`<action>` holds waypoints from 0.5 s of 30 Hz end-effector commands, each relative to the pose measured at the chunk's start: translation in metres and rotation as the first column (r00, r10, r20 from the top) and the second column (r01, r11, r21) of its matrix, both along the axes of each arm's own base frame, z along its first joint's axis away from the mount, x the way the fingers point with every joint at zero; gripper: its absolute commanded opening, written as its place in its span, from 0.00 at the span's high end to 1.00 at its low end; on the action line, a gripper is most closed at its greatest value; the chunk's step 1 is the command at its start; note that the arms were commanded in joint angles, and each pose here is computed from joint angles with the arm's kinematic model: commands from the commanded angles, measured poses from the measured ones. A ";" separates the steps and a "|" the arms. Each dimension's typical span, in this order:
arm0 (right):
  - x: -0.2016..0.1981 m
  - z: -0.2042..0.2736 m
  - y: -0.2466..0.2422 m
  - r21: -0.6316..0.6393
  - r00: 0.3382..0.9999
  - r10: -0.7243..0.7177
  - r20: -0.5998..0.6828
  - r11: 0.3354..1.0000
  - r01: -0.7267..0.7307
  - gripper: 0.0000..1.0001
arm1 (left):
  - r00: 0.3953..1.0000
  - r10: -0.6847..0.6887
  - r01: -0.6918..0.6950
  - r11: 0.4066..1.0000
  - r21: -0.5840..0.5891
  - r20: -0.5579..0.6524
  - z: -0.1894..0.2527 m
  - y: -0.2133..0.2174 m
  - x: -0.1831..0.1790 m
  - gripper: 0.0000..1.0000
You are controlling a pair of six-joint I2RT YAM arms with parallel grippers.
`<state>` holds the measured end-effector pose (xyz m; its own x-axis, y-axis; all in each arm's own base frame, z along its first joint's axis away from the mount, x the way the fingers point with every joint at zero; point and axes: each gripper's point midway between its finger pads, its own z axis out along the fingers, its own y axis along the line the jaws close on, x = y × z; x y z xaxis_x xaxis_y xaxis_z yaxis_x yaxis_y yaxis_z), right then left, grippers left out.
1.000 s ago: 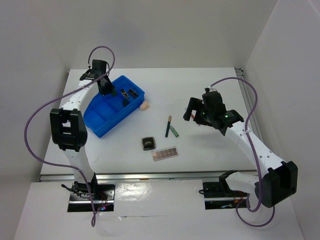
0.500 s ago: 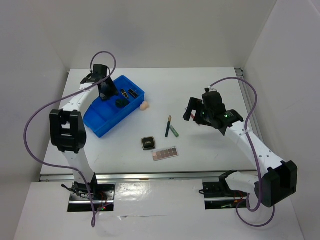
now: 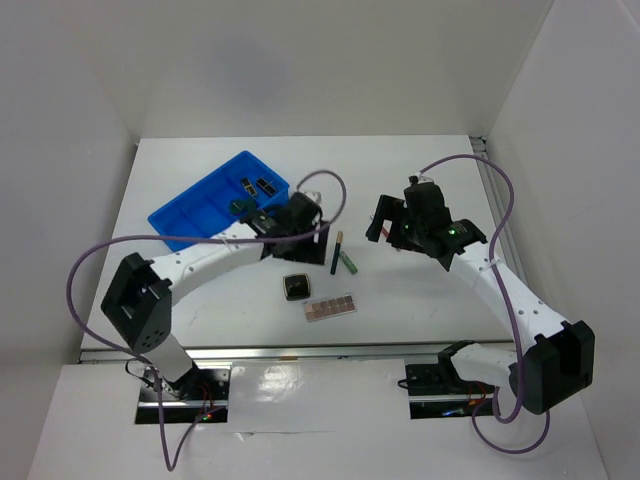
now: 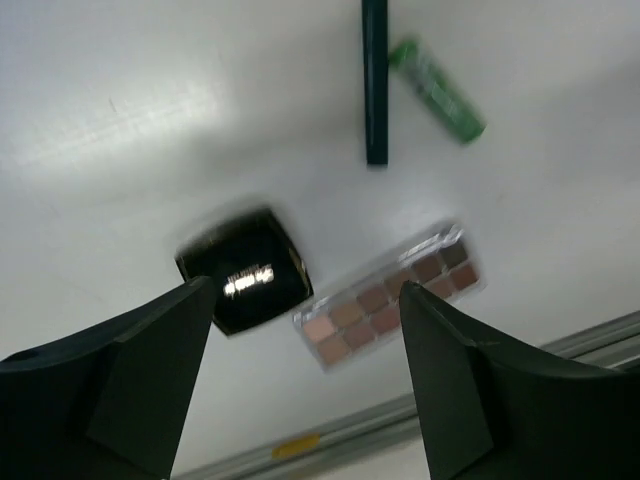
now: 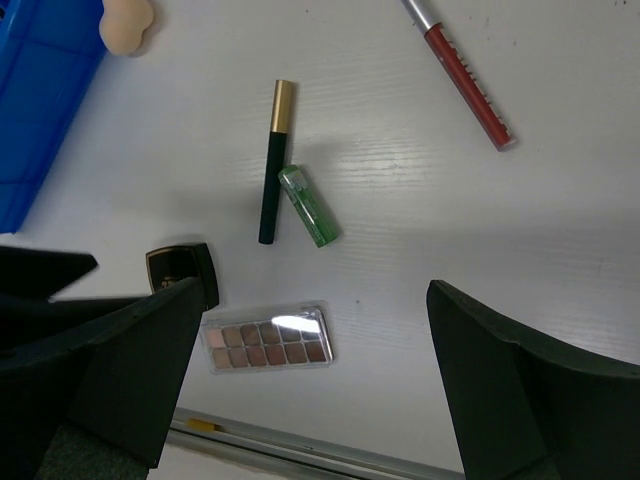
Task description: Organize the makeup
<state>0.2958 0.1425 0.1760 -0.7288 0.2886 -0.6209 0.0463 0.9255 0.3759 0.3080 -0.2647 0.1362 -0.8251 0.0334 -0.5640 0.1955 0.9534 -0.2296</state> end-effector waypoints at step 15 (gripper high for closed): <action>0.004 0.025 0.001 0.031 0.997 0.004 0.072 1.000 -0.007 0.00 | 0.950 0.266 -0.208 0.930 0.304 -0.164 -0.089 0.021 -0.065 0.00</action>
<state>0.2952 0.1431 0.1767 -0.7295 0.2884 -0.6202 0.0433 0.9244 0.3789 0.2449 -0.2532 0.0600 -0.9225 0.0051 -0.3861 0.0095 0.9999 -0.0096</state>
